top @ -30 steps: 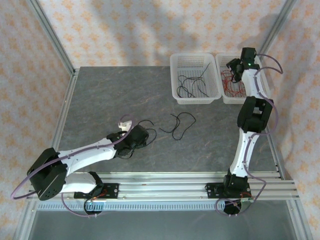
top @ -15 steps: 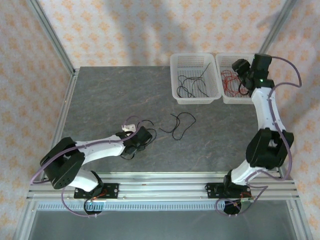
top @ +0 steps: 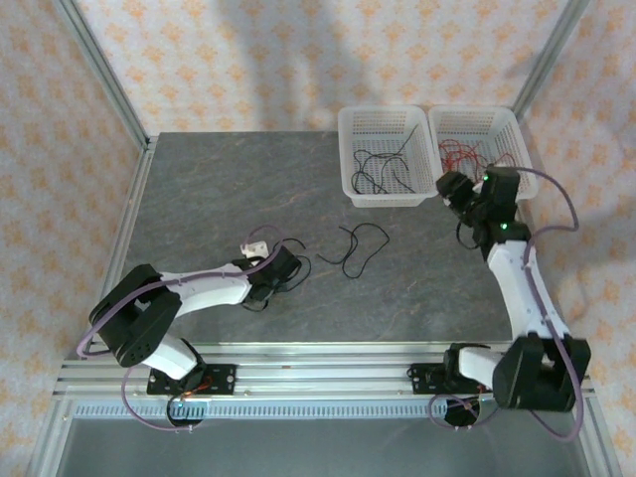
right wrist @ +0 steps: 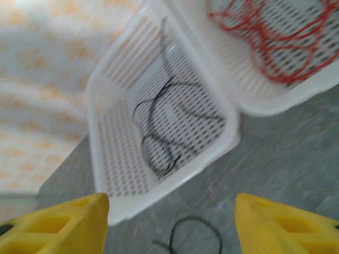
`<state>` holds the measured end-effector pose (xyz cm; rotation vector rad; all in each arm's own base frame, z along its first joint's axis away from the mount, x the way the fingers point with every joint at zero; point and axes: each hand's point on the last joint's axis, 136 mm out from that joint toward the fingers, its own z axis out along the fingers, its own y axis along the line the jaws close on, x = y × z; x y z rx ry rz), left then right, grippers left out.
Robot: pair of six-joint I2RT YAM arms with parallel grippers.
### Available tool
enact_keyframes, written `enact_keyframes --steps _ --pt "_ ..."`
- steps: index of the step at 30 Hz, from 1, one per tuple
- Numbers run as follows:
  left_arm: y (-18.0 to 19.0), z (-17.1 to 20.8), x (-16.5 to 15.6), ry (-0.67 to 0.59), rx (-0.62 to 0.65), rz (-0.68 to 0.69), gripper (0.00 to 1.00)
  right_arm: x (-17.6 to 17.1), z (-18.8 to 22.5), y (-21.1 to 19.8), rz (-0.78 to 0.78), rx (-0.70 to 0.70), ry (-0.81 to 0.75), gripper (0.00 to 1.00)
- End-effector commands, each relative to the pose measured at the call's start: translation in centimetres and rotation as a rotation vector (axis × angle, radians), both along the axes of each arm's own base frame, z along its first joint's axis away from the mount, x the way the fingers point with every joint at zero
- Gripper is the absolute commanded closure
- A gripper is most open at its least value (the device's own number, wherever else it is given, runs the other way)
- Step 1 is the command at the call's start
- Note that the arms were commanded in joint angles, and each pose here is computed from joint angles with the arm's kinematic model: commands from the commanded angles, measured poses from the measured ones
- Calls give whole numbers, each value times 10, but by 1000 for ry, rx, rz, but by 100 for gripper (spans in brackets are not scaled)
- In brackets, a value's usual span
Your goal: Untangle the cables
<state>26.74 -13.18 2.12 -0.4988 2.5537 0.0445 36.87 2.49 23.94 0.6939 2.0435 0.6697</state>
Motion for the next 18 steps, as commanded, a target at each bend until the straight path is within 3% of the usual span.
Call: enact_keyframes --steps 1,2,9,18 --pt "16 13 16 -75 57 43 96 -26 8 43 107 21 -57 37" --pt "19 18 19 -89 65 49 100 -34 4 56 136 23 -53 37" --pt "29 89 33 -216 122 52 100 -77 -28 133 320 73 8 37" --pt "27 149 33 -309 76 10 100 -91 -60 217 509 97 78 37"
